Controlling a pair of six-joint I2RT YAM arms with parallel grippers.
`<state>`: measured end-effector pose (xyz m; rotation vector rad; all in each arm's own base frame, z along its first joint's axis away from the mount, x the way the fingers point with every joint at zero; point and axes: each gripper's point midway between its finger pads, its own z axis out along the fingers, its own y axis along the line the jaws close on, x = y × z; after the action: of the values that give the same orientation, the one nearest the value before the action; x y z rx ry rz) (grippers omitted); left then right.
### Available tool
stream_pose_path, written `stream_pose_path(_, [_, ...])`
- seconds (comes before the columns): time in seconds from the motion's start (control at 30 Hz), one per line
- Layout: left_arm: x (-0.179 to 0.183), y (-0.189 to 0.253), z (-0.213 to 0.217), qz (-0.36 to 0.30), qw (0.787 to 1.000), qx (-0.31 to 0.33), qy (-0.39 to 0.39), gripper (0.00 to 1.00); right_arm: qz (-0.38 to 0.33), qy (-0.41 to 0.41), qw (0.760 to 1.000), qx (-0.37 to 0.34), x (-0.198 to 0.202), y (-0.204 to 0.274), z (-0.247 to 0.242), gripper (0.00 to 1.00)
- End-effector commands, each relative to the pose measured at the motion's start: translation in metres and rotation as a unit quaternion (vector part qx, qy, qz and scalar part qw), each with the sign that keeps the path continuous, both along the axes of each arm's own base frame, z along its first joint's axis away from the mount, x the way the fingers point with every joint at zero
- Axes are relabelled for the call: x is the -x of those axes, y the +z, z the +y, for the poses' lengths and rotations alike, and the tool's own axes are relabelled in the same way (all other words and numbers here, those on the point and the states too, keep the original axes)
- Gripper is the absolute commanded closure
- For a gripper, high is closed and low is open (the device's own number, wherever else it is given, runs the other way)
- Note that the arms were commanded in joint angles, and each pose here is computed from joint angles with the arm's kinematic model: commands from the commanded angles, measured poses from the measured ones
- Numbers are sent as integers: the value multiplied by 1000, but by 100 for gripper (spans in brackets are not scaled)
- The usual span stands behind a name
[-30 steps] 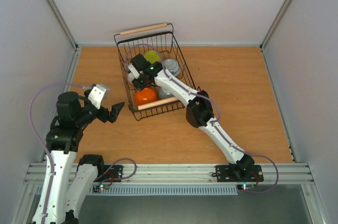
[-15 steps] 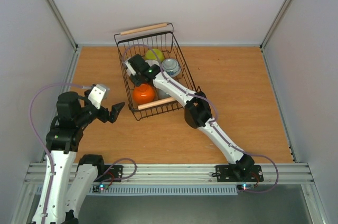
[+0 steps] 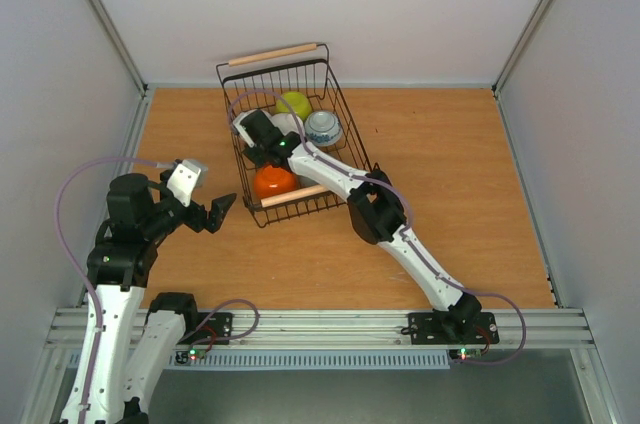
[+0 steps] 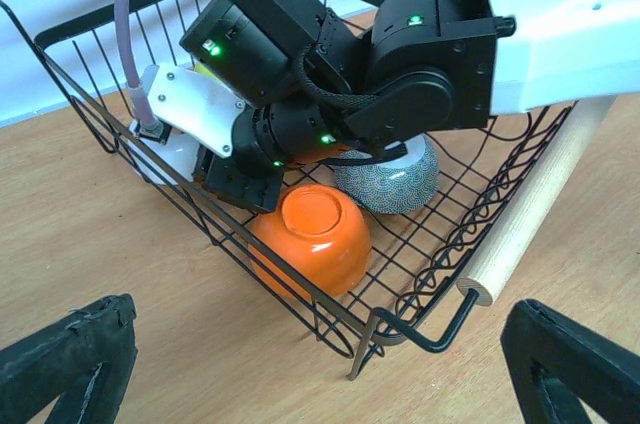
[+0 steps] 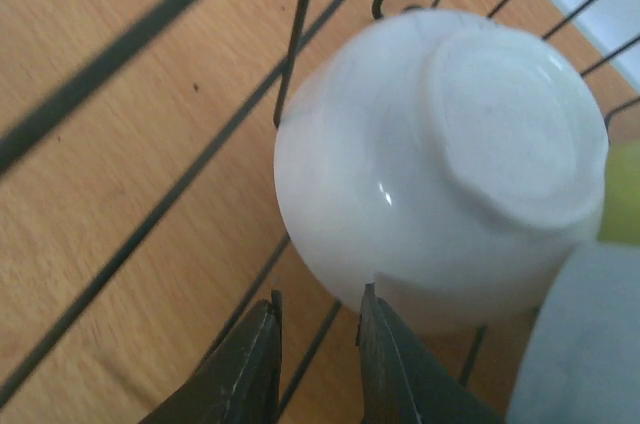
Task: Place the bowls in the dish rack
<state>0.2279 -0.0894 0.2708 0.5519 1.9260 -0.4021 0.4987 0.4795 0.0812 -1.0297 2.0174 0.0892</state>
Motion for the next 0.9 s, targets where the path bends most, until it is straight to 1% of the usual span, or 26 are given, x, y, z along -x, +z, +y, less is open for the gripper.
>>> stream_pose_path(0.0, [-3,4,-2,-18,1000,0,-8,1,-33,-34,999,-21,-2,47,-16,78])
stream_pose_path(0.13, [-2,4,-2,-18,1000,0,-9,1,-73,-46,995,-50,-1,84,-25,80])
stream_pose_path(0.27, [-3,3,-2,-17,1000,0,-10,1,-97,-50,993,-49,-6,103,-27,81])
stream_pose_path(0.47, [-4,2,-2,-15,1000,-1,-10,1,-113,-63,991,-30,-23,93,-24,80])
stream_pose_path(0.63, [-4,1,-2,-12,1000,-1,-9,1,-124,-78,989,-10,-46,82,-24,77])
stream_pose_path(0.7, [-7,1,5,-13,1000,-2,6,1,-125,-82,989,-4,-54,77,-28,77])
stream_pose_path(0.87, [-8,1,5,-12,1000,-1,5,1,-138,-92,986,15,-65,75,-40,77])
